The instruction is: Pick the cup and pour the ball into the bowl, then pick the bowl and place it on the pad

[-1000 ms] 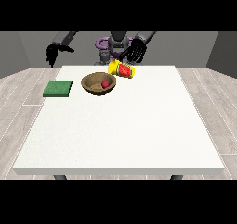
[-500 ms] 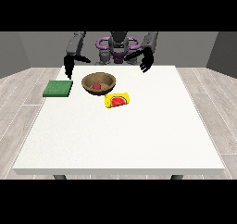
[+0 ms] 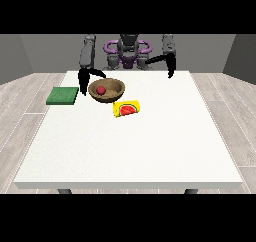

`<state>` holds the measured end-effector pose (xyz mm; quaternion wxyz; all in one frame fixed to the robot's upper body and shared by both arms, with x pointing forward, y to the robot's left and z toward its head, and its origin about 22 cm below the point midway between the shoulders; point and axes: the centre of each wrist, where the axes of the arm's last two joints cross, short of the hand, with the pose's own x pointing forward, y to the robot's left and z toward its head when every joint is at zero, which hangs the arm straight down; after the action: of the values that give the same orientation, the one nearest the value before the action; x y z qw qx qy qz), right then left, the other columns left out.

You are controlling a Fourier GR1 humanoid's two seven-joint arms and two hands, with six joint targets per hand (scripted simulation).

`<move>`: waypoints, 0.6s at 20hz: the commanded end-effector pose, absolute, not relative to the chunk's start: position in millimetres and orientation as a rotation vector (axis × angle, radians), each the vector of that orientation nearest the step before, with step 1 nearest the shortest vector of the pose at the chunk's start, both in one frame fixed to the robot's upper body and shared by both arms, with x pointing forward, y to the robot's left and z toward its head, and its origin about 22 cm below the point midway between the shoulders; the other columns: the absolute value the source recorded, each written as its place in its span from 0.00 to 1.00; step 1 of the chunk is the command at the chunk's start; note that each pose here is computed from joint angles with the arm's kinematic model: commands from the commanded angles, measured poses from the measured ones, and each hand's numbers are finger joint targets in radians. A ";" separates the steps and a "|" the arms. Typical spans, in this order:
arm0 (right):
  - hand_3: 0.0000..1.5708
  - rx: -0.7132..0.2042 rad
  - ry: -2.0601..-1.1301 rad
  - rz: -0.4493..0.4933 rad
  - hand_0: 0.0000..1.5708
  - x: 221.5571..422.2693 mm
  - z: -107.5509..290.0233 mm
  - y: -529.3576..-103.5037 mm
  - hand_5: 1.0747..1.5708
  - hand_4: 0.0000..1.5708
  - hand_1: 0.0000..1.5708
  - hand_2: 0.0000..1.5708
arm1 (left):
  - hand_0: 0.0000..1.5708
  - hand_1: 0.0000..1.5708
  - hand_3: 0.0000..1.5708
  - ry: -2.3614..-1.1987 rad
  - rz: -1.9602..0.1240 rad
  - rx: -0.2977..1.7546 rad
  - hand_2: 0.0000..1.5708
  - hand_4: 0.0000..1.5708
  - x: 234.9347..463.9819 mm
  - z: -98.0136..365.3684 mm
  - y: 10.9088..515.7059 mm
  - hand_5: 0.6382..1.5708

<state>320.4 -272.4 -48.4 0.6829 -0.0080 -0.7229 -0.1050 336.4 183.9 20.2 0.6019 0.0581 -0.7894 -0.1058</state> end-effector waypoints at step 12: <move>0.00 -0.034 -1.615 -0.259 0.00 326.6 -89.5 -245.6 0.98 0.08 0.00 0.00 | 0.00 0.00 0.00 -1.898 -0.248 0.126 0.00 0.00 330.4 37.3 217.6 0.99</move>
<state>328.6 -261.7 -78.2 0.6884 -0.0101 -0.7176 -0.1049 333.9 217.3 34.7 0.5851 0.0580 -0.8025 -0.1013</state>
